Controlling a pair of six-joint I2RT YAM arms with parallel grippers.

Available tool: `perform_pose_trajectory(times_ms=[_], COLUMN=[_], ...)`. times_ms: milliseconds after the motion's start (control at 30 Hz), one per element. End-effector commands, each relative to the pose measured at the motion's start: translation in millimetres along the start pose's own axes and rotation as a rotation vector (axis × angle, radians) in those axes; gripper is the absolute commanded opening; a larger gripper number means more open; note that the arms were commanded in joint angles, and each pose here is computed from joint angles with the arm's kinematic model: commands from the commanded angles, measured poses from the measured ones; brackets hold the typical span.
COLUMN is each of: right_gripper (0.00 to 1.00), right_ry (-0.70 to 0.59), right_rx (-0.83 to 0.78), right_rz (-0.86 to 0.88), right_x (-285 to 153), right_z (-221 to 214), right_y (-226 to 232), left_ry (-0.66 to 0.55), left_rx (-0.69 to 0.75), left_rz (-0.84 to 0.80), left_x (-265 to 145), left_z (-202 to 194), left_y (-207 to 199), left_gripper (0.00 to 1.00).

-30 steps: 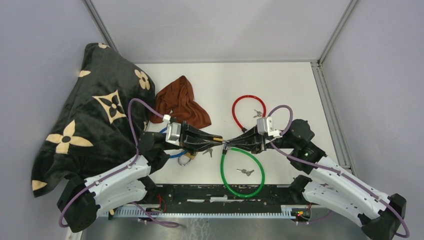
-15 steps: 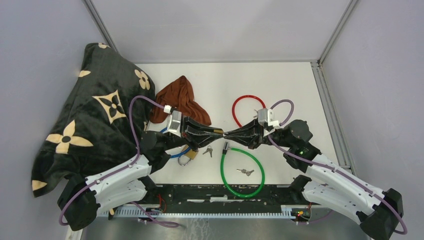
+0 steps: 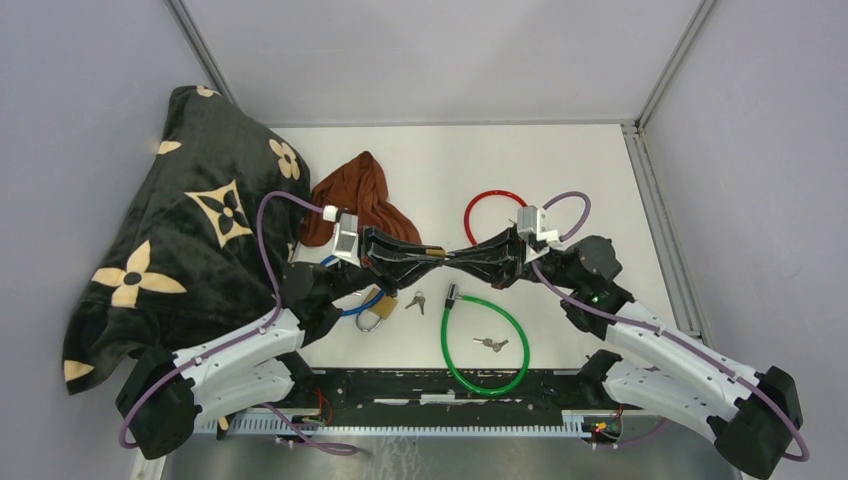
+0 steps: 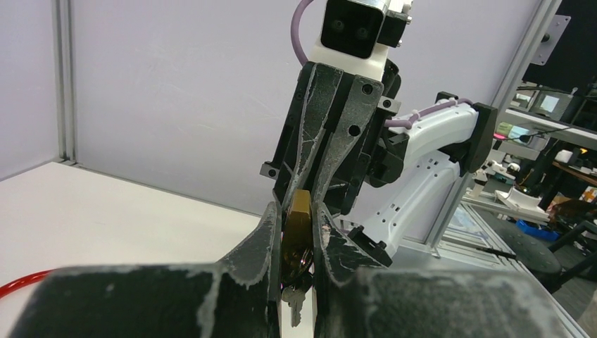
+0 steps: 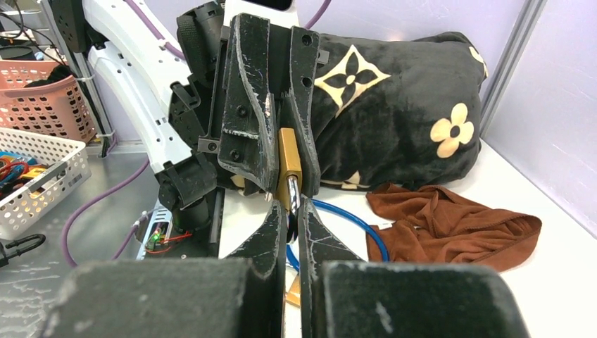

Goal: Lock with the key
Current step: Lock the lock.

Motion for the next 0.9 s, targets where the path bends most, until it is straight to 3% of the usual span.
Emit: perform_pose_trajectory(times_ms=[0,200,600,800,867], right_gripper=[0.0,0.0,0.0,0.0,0.09], right_ry=[0.041,0.22,0.198,0.221,0.249], right_rx=[-0.021,-0.103,-0.151,-0.163,-0.179], right_rz=[0.201,0.206,0.226,0.194,0.176], right_x=[18.8,24.4,36.0,27.0,16.9], right_z=[-0.5,-19.3,-8.9,-11.4,-14.7], right_y=[23.8,9.6,4.3,4.6,5.6], left_ry=[0.205,0.245,0.217,0.199,0.185], left_rx=[-0.193,-0.139,-0.136,-0.058,0.026], left_rz=[0.062,0.111,0.06,0.11,0.144], left_x=[6.8,5.0,11.4,2.4,-5.1], left_z=[-52.4,-61.0,-64.1,-58.9,-52.5], left_y=[2.9,13.4,3.4,10.2,18.1], left_gripper=[0.02,0.02,0.02,0.02,0.02])
Point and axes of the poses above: each gripper's point midway between its finger pads, its own x axis out along the fingers, its own y axis along the line the jaws close on, z = x × y, the point moved 5 cm from there along -x, back along the fingers, and after that the axes turned 7 degrees about x, right-handed, at the moved point
